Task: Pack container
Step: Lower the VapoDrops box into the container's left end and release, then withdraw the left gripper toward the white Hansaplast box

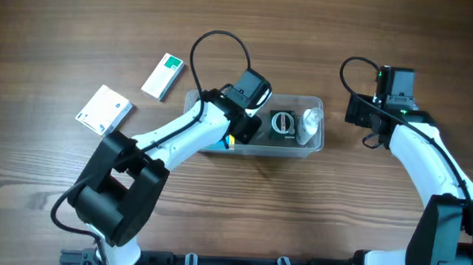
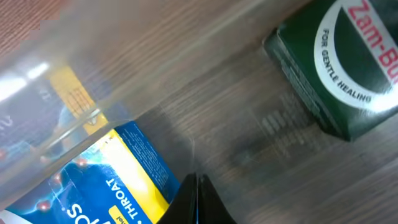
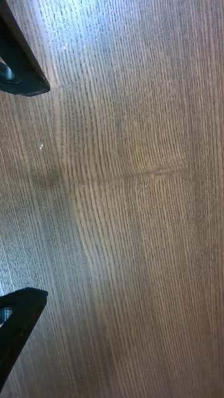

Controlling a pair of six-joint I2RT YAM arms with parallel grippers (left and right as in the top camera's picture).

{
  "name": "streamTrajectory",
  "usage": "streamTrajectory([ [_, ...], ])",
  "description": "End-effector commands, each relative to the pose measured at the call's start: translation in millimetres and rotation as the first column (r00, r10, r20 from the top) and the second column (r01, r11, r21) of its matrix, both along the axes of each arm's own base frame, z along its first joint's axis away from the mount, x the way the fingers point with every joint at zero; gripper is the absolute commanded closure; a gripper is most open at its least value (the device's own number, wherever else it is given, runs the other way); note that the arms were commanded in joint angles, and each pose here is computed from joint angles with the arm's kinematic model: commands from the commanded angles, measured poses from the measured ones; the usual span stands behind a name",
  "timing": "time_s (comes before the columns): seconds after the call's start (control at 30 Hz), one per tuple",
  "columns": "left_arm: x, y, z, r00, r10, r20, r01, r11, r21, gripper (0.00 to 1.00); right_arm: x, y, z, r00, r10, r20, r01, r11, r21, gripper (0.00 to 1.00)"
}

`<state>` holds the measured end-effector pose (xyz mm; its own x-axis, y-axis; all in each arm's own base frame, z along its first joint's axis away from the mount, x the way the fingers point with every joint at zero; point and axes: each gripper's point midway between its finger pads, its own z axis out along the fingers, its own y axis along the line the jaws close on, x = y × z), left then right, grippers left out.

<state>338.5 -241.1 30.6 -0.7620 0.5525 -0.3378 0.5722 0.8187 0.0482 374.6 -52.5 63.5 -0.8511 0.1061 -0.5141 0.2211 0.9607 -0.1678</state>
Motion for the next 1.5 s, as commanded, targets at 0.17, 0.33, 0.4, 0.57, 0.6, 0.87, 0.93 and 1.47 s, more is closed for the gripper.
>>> streamTrajectory([
  [0.17,4.3,5.9,-3.9,0.999,-0.032,0.018,0.031,0.998,0.059,0.96,-1.2,-2.2,-3.3,1.000,-0.002,-0.010,0.002,1.000,-0.017,0.00],
  [0.33,1.6,10.4,-5.3,0.999,-0.032,0.007,0.032,0.996,0.080,0.96,-1.2,-2.2,-3.3,1.000,-0.002,-0.010,0.002,1.000,-0.017,0.00],
  [0.4,1.3,10.5,-5.4,0.999,-0.046,0.007,0.045,0.995,0.086,0.96,-1.2,-2.2,-3.3,1.000,-0.002,-0.010,0.002,1.000,-0.017,0.00],
  [0.57,3.5,19.8,-5.3,0.999,-0.039,0.023,0.035,0.990,0.137,0.96,-1.2,-2.2,-3.3,1.000,-0.002,-0.010,0.002,1.000,-0.017,0.00],
  [0.6,3.9,22.2,-5.3,0.999,-0.035,0.026,0.031,0.988,0.149,0.96,-1.2,-2.2,-3.3,1.000,-0.002,-0.010,0.002,1.000,-0.017,0.00],
  [0.87,-0.2,27.9,-6.6,0.999,-0.033,0.010,0.030,0.984,0.175,0.96,-1.2,-2.2,-3.3,1.000,-0.002,-0.010,0.002,1.000,-0.017,0.00],
  [0.93,-0.1,30.3,-6.6,0.999,-0.030,0.013,0.027,0.982,0.187,0.96,-1.2,-2.2,-3.3,1.000,-0.002,-0.010,0.002,1.000,-0.017,0.00],
  [1.47,22.4,20.8,111.2,0.982,0.138,0.126,-0.138,0.990,-0.014,0.94,-1.2,-2.2,-3.3,1.000,-0.002,-0.010,0.002,1.000,-0.017,0.00],
])
